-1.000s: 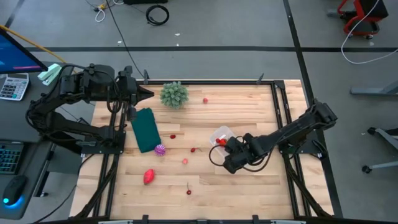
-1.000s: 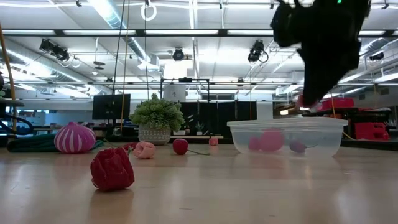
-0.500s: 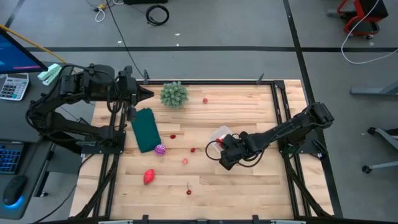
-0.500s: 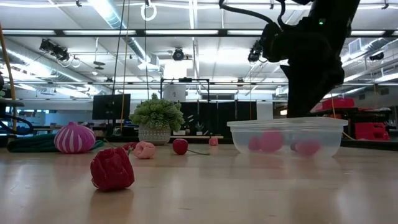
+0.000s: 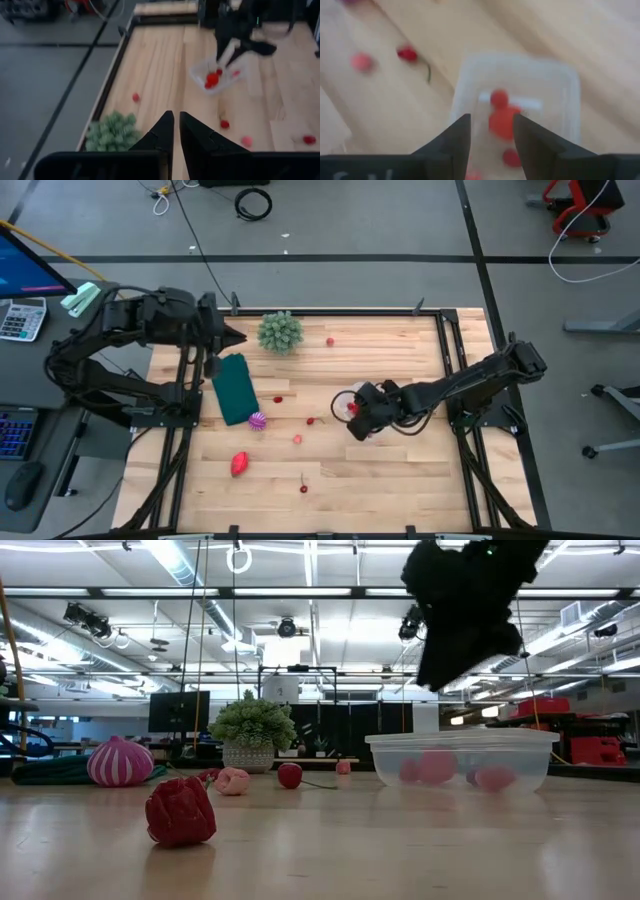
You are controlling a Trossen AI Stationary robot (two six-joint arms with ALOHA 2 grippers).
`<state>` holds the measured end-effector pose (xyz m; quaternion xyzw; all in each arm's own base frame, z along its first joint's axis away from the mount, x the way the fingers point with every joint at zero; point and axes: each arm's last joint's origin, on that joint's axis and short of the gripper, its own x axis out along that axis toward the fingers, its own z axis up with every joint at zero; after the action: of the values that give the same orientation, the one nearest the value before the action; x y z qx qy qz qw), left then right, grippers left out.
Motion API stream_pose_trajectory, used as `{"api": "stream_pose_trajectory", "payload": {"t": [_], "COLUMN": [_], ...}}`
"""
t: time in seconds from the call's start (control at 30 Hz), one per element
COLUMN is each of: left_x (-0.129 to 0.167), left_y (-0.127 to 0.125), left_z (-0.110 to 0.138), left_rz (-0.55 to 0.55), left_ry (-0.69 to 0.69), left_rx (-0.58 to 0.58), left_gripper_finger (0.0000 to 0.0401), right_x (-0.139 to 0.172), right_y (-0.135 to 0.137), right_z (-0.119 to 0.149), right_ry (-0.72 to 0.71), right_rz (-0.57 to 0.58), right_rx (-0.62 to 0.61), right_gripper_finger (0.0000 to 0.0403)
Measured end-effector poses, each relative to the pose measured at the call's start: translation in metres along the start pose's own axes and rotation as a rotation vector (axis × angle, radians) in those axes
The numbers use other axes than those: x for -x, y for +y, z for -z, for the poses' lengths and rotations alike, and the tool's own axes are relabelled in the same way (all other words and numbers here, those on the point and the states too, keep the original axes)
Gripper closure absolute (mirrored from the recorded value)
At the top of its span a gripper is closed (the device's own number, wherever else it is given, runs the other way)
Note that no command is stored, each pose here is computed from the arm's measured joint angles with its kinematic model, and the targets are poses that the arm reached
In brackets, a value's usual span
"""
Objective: Pick and placing Produce into tupperware
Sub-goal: Put the cherry into the transparent bin
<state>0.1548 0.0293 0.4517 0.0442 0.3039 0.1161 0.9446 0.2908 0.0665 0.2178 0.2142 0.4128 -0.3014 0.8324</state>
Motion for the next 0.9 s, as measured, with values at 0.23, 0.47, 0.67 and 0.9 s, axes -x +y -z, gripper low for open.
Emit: {"api": "stream_pose_trajectory", "payload": {"t": [0.23,0.47,0.67,0.9], "left_x": [-0.021,-0.052,-0.1,-0.145], "left_y": [-0.003,-0.008,-0.017,-0.03], "left_z": [0.007,0.005,0.036,0.108], "left_rz": [0.011,0.013,0.015,0.013], "left_ry": [0.183,0.277,0.393,0.514], "left_rx": [0.087,0.12,0.117,0.116], "left_gripper_finger": [0.0365,0.0361,0.0342,0.0333], "right_x": [0.021,0.041,0.055,0.068], "right_y": [-0.006,-0.014,-0.019,-0.027], "right_z": [-0.02,-0.028,-0.032,-0.039], "right_ry": [-0.177,-0.25,-0.297,-0.379], "right_rz": [-0.021,-0.039,-0.046,-0.006], "right_rx": [0.083,0.1,0.204,0.213], "right_gripper_finger": [0.0257,0.0262,0.0261,0.0264]}}
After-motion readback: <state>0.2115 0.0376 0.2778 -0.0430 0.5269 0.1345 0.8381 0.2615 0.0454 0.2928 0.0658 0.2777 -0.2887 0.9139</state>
